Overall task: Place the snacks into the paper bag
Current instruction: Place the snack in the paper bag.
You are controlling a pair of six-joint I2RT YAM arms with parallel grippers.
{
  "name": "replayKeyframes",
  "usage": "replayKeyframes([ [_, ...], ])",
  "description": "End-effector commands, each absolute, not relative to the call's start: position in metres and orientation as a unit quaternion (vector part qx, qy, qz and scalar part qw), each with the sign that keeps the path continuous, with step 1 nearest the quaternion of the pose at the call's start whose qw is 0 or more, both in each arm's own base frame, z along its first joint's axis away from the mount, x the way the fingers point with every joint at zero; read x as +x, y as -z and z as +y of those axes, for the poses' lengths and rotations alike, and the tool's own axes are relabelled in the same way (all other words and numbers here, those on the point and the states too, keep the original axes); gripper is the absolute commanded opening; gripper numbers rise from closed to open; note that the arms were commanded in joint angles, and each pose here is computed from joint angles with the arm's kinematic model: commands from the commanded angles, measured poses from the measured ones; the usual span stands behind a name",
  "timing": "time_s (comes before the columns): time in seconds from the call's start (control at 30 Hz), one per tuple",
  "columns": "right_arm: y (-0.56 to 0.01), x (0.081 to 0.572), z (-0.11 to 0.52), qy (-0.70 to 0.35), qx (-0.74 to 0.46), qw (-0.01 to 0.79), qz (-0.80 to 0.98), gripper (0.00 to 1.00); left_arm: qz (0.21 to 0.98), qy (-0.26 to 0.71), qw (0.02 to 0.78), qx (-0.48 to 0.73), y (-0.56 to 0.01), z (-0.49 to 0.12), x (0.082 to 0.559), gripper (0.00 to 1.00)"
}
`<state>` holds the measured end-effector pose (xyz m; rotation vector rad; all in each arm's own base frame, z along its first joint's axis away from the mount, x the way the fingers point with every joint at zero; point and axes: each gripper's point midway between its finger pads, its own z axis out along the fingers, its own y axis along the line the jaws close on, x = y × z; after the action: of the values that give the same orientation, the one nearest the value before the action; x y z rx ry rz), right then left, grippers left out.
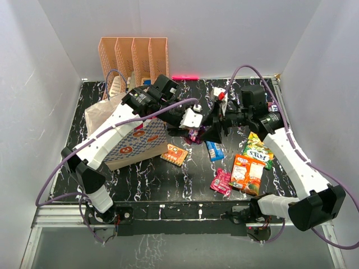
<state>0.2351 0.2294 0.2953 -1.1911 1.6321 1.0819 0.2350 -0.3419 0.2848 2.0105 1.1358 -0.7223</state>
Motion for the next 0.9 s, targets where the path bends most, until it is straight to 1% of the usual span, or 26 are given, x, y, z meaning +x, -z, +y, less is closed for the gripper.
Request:
replayKeyframes([
  [0.0,-0.309,0.234,0.223,-0.424,-0.477,0.443,0.63,0.77,0.421,0.26,0.389,0.777,-0.312,-0.337,0.234,0.1],
  [0.07,-0.309,0.238,0.216,-0.41,-0.469,0.453,0.638,0.83,0.431,0.245,0.403,0.769,-0.32,-0.337,0.242,0.05],
  [0.13,-0.31,0.245,0.208,-0.394,-0.456,0.465,0.649,0.86,0.451,0.228,0.425,0.751,-0.333,-0.339,0.254,0.03],
  [0.37,-0.32,0.257,0.185,-0.36,-0.424,0.497,0.666,0.88,0.539,0.152,0.526,0.64,-0.39,-0.33,0.302,0.0],
  [0.53,-0.321,0.265,0.174,-0.335,-0.409,0.512,0.677,0.89,0.571,0.134,0.56,0.585,-0.422,-0.313,0.307,0.0],
  [0.67,-0.317,0.27,0.17,-0.325,-0.402,0.514,0.684,0.89,0.588,0.112,0.579,0.553,-0.444,-0.285,0.309,0.0],
  [0.77,-0.316,0.272,0.168,-0.323,-0.399,0.514,0.687,0.89,0.598,0.092,0.588,0.537,-0.46,-0.259,0.305,0.09],
  [0.87,-0.315,0.275,0.167,-0.321,-0.395,0.514,0.69,0.89,0.61,0.057,0.594,0.521,-0.471,-0.225,0.303,0.09],
])
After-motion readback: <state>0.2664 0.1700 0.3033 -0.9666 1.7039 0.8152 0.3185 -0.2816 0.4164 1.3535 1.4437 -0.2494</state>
